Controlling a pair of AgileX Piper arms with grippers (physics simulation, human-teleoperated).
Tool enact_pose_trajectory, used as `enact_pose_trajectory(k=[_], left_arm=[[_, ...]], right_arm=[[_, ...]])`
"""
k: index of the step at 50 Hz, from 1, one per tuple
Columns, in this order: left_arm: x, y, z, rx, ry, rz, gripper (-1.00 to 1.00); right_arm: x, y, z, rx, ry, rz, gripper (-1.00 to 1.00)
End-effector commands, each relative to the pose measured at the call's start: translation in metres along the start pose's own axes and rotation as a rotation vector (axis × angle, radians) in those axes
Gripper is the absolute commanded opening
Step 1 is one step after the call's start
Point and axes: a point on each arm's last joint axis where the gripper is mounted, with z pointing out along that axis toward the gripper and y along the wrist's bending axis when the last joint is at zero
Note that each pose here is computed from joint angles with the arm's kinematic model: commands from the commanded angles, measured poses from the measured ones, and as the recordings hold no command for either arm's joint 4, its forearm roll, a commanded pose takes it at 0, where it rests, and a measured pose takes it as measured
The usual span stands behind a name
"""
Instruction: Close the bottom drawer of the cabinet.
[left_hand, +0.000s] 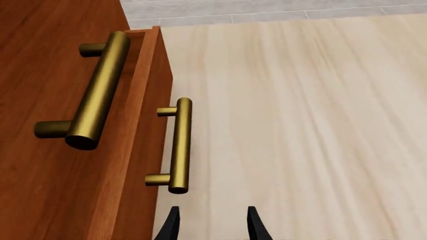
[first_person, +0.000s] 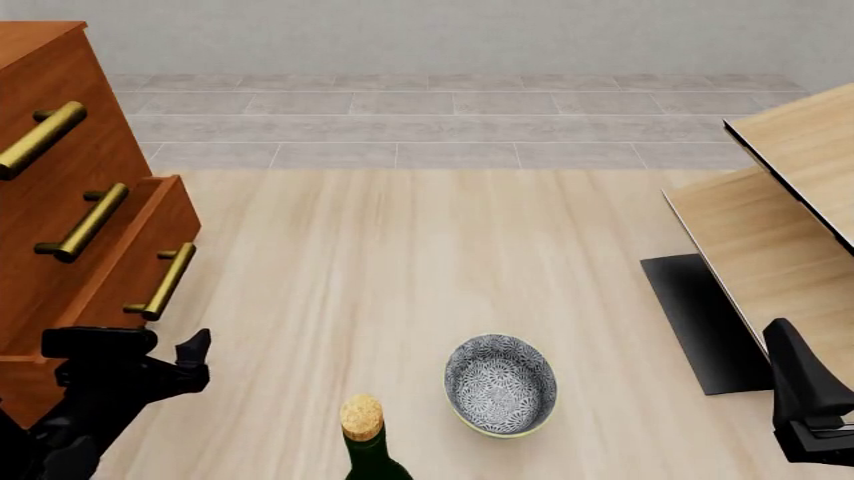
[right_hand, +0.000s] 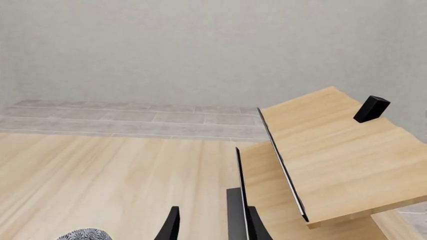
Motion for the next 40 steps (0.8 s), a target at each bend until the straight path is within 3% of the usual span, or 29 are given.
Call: enact_pose_trajectory(k=[1, 17, 40], left_arm=[[0.001, 0.009, -0.001, -0.045, 0.008, 0.041, 1.0], [0.002, 0.012, 0.0, -0.062, 0.014, 0.109, 1.0], [0.001, 0.02, -0.001, -0.103, 0.009, 0.116, 1.0]], right_arm=[[0.0, 0.0, 0.0, 0.0, -0.002, -0.003, 1.0], [0.0, 0.0, 0.0, -0.002, -0.001, -0.002, 1.0], [0.0, 0.0, 0.0, -0.004, -0.001, 0.0, 1.0]])
